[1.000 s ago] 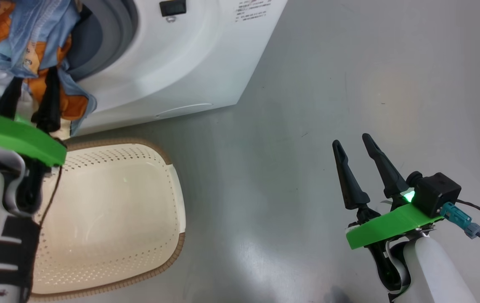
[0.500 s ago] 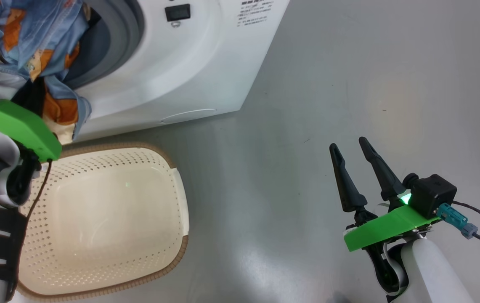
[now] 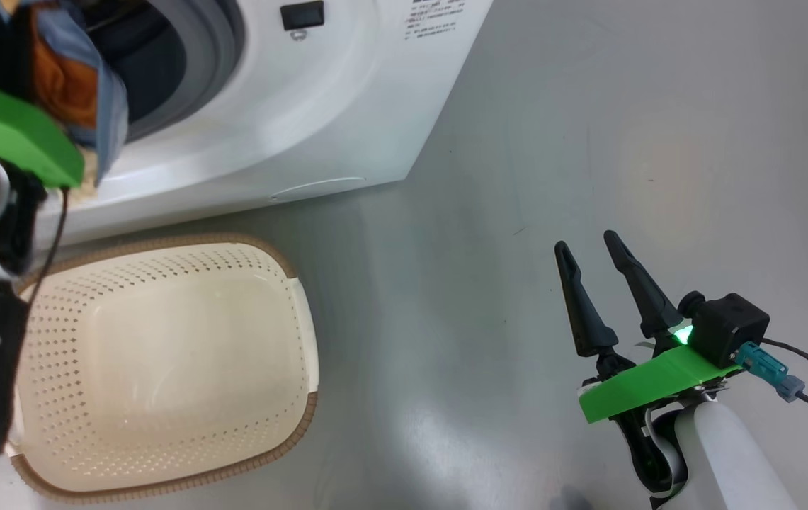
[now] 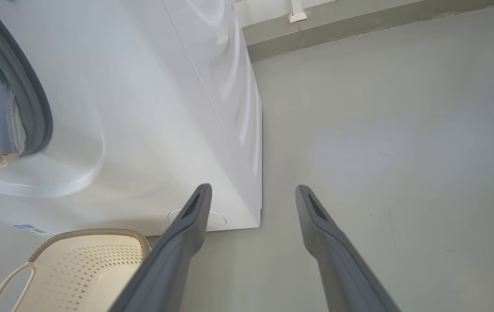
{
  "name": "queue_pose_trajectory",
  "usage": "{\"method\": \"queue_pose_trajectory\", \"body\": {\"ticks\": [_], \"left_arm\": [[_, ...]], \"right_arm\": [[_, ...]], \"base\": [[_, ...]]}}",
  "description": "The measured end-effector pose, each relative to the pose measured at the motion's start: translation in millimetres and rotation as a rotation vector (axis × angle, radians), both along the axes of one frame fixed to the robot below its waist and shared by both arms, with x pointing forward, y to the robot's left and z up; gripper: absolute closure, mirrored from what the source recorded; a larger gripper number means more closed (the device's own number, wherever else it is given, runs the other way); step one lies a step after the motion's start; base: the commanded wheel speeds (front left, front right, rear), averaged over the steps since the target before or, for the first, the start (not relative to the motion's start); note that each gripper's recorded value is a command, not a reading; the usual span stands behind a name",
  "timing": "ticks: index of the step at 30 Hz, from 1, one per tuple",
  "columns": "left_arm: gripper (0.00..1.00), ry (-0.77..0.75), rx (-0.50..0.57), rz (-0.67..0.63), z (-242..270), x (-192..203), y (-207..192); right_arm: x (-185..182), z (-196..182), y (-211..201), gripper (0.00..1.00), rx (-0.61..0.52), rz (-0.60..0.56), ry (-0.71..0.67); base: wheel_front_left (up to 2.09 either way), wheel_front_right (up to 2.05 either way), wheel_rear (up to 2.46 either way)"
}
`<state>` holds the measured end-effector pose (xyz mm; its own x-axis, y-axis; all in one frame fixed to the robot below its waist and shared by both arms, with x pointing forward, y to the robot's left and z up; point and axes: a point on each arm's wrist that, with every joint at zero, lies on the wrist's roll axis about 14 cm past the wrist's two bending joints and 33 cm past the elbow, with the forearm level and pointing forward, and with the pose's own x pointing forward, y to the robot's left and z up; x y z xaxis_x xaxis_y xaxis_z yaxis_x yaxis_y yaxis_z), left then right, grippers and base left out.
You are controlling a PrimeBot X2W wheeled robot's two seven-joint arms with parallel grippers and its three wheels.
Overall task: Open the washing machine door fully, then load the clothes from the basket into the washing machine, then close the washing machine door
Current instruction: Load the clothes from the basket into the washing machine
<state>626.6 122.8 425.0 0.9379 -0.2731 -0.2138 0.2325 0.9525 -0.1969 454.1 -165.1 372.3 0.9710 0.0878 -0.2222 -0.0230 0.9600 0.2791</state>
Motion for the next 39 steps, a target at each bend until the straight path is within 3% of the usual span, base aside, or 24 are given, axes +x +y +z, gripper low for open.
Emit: {"method": "queue_pose_trajectory", "body": {"ticks": [9,27,39], "left_arm": [[1.0,-0.196,0.018,0.002,45.8,39.6,1.4],[1.0,-0.18,-0.013,-0.028,-3.8,89.1,-4.3],[1.0,-0.364,-0.019,-0.026,16.5,123.9,-7.2]], "right_arm": [[-1.7,-13.6,0.1,0.0,0.012,-0.004,0.034],[1.2,-56.2,-4.8,0.0,0.024,-0.019,0.121],[-1.0,-73.1,-9.9,0.0,0.008,-0.022,0.157]], "base": [[0.0,0.0,0.0],[0.0,0.0,0.0],[0.0,0.0,0.0]]}}
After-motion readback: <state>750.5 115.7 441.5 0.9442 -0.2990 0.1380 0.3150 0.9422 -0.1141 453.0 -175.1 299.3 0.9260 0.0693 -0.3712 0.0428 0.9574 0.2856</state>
